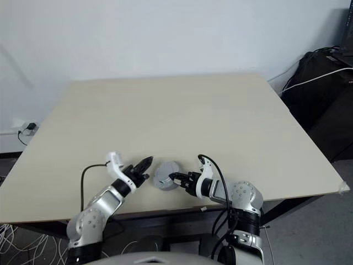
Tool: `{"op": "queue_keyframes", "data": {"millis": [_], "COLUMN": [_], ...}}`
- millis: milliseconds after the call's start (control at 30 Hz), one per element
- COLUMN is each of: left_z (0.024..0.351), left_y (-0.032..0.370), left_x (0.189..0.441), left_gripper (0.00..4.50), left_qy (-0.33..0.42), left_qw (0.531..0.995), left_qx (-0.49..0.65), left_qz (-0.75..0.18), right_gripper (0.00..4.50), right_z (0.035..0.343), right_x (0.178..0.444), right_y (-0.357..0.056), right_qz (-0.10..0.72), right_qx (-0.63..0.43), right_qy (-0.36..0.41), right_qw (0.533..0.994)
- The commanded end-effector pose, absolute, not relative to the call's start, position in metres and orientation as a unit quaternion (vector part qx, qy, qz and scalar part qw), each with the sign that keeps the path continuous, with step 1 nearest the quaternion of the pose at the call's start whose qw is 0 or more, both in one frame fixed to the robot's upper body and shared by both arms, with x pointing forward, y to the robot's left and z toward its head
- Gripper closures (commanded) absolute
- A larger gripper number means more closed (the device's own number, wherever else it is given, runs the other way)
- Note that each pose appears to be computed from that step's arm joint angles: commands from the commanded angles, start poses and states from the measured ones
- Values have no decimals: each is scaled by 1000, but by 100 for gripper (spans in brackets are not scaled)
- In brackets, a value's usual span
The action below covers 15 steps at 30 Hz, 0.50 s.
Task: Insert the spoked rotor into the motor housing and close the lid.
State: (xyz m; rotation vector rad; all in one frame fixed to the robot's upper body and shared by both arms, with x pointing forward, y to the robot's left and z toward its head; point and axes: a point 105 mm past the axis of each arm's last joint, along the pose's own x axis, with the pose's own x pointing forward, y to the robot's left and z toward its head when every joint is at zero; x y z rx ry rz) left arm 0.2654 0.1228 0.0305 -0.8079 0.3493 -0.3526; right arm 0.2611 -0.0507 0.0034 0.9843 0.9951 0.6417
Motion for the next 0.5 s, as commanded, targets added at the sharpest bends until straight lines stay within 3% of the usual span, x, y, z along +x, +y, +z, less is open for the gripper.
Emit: {"op": "queue_keyframes", "data": {"millis": [33,333,500], "left_z": [36,19,24], "left_y": [122,116,116], "left_x": [250,215,216], "left_gripper": [450,450,328], "left_qy": [154,158,134], "left_qw": [868,766,738], "left_qx": [-445,-610,-648], "left_qz": [-160,-127,-129], "right_gripper": [237,239,239], "right_z": [18,51,65], "right_x": [269,280,277], "right_y": [-44,-35,-27], "right_qz": [308,343,368], "right_qx": [465,505,507], "right_qy": [415,354,344], "right_qw": [719,709,699]}}
